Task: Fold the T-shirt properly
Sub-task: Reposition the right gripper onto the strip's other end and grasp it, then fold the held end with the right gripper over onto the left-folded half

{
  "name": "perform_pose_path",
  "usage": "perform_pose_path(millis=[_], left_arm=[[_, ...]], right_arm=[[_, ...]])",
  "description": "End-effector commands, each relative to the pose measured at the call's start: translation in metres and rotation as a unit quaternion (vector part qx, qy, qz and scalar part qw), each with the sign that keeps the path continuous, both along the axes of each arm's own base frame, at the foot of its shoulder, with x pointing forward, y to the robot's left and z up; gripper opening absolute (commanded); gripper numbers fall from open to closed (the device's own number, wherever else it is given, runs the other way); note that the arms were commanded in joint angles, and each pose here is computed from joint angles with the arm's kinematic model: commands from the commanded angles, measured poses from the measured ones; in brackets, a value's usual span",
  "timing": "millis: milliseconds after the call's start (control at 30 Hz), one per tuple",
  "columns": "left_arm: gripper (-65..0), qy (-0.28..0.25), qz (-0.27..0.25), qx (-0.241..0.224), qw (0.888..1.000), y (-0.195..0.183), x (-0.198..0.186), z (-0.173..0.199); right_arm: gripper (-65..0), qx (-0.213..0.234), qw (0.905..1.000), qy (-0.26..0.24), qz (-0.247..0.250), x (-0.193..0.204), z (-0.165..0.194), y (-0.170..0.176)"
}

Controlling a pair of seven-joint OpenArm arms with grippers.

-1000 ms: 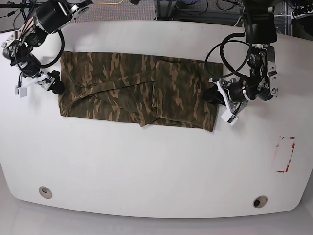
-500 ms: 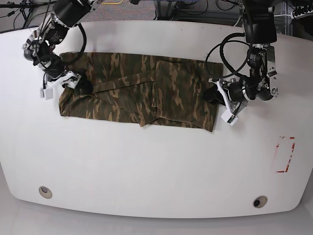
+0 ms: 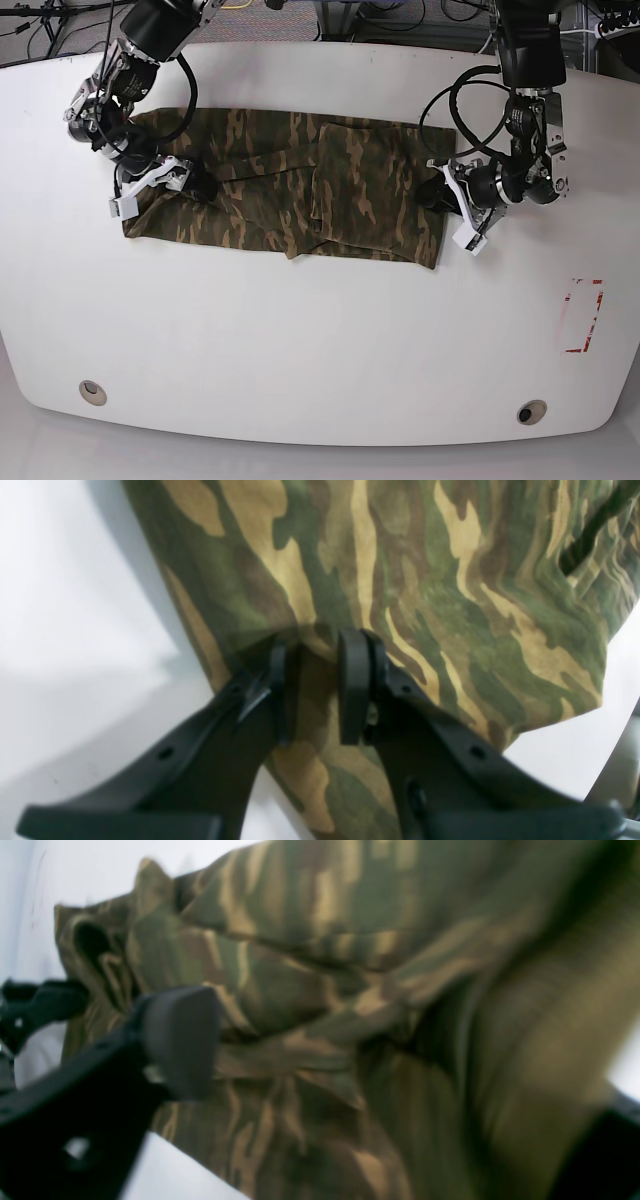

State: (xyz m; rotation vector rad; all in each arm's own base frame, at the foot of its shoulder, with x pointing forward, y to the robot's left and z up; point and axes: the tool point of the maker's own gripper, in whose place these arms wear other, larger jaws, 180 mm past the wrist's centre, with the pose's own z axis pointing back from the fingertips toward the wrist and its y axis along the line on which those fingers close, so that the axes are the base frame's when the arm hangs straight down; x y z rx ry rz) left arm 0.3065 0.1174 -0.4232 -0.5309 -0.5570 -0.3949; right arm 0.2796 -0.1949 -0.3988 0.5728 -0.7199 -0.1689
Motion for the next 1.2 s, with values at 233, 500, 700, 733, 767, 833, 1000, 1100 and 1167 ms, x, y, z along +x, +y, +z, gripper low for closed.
perform_pose_path(millis=[233, 500, 700, 733, 767, 833, 1000, 1100, 1167], left_arm=[[-52.9, 0.049, -0.029, 0.059, 0.997, 0.008, -0.023, -0.022], [-52.9, 0.053, -0.060, 0.063, 0.995, -0.008, -0.028, -0.026], [-52.9, 0.052, -0.060, 0.059, 0.995, -0.011, -0.027, -0.025], [-52.9, 0.052, -0.061, 0.055, 0.995, -0.014, -0.027, -0.025], [-52.9, 0.051, -0.062, 0.049, 0.996, -0.021, -0.028, -0.025], [-52.9, 0.051, -0.063, 0.044, 0.996, -0.026, -0.028, -0.024], [-52.9, 0.050, -0.065, 0.036, 0.996, -0.039, -0.024, -0.022], [-52.9, 0.046, -0.076, 0.038, 0.995, -0.048, -0.020, -0.019], [-52.9, 0.050, -0.077, 0.040, 0.995, -0.052, -0.020, -0.020]], right_arm=[[-61.0, -0.020, 0.9988, -0.045, 0.007, 0.018, 0.021, -0.009], [-65.0, -0.067, 0.9950, -0.066, 0.032, 0.019, 0.039, -0.015], [-65.0, -0.144, 0.9805, -0.103, 0.085, 0.020, 0.066, 0.005], [-65.0, -0.156, 0.9775, -0.106, 0.095, 0.020, 0.069, 0.009], [-65.0, -0.174, 0.9716, -0.114, 0.113, 0.021, 0.074, 0.019], [-65.0, -0.195, 0.9633, -0.126, 0.134, 0.022, 0.083, 0.031], [-65.0, -0.225, 0.9422, -0.156, 0.193, 0.023, 0.097, 0.073], [-65.0, -0.223, 0.9363, -0.169, 0.212, 0.024, 0.102, 0.095], [-65.0, -0.221, 0.9308, -0.183, 0.226, 0.028, 0.108, 0.112]])
